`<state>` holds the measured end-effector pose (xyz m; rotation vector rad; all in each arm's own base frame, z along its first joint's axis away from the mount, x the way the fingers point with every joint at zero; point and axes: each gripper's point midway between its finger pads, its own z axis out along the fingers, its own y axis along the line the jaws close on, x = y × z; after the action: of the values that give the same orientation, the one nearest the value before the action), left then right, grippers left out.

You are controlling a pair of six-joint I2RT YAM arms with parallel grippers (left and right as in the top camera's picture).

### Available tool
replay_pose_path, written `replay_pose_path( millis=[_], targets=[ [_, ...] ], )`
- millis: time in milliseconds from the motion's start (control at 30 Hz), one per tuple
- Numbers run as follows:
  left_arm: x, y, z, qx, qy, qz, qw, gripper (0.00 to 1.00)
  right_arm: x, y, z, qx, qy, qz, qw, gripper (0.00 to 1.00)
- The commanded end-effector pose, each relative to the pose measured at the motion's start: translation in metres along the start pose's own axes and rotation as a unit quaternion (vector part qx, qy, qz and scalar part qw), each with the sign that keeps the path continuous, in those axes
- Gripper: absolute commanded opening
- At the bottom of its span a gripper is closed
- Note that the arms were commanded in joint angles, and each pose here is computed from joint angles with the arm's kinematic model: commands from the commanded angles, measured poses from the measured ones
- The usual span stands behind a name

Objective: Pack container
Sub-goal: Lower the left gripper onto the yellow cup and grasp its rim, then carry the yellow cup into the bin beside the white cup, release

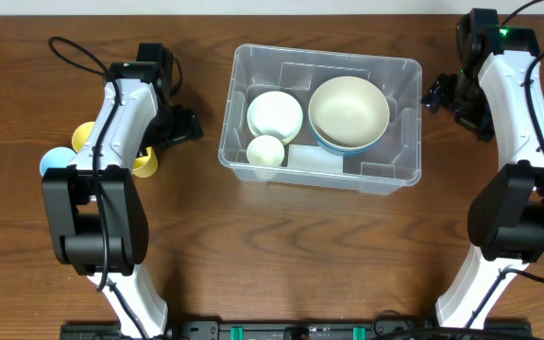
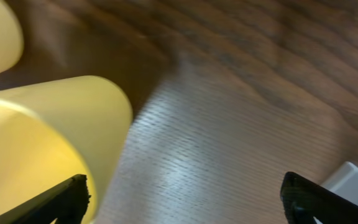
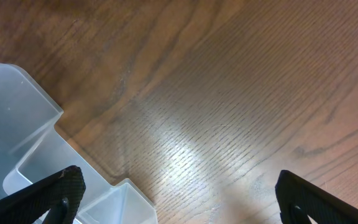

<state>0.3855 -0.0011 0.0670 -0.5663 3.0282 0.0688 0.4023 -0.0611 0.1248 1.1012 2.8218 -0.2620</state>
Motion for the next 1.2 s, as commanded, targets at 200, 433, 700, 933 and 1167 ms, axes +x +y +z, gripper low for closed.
replay_pose_path(
  millis=[200, 433, 700, 933, 1167],
  targets=[
    [0.005, -0.005, 0.015, 0.015, 0.024, 0.018, 0.999, 0.71, 0.000, 0.000, -0.001, 0.002, -0.003, 0.007, 1.000, 0.99],
    [0.006, -0.005, 0.017, 0.014, 0.028, 0.018, 0.999, 0.36, 0.000, 0.000, -0.001, 0.002, -0.003, 0.007, 1.000, 0.99],
    [0.006, -0.005, 0.015, 0.015, 0.026, 0.018, 0.999, 0.06, 0.000, 0.000, -0.001, 0.002, -0.003, 0.007, 1.000, 0.99],
    [-0.004, -0.014, -0.034, 0.054, -0.021, 0.033, 0.998, 0.06, 0.000, 0.000, -0.001, 0.002, -0.003, 0.007, 1.000, 0.99],
    [0.012, -0.049, -0.157, 0.203, -0.147, 0.117, 0.961, 0.06, 0.000, 0.000, -0.001, 0.002, -0.003, 0.007, 1.000, 0.99]
  ],
)
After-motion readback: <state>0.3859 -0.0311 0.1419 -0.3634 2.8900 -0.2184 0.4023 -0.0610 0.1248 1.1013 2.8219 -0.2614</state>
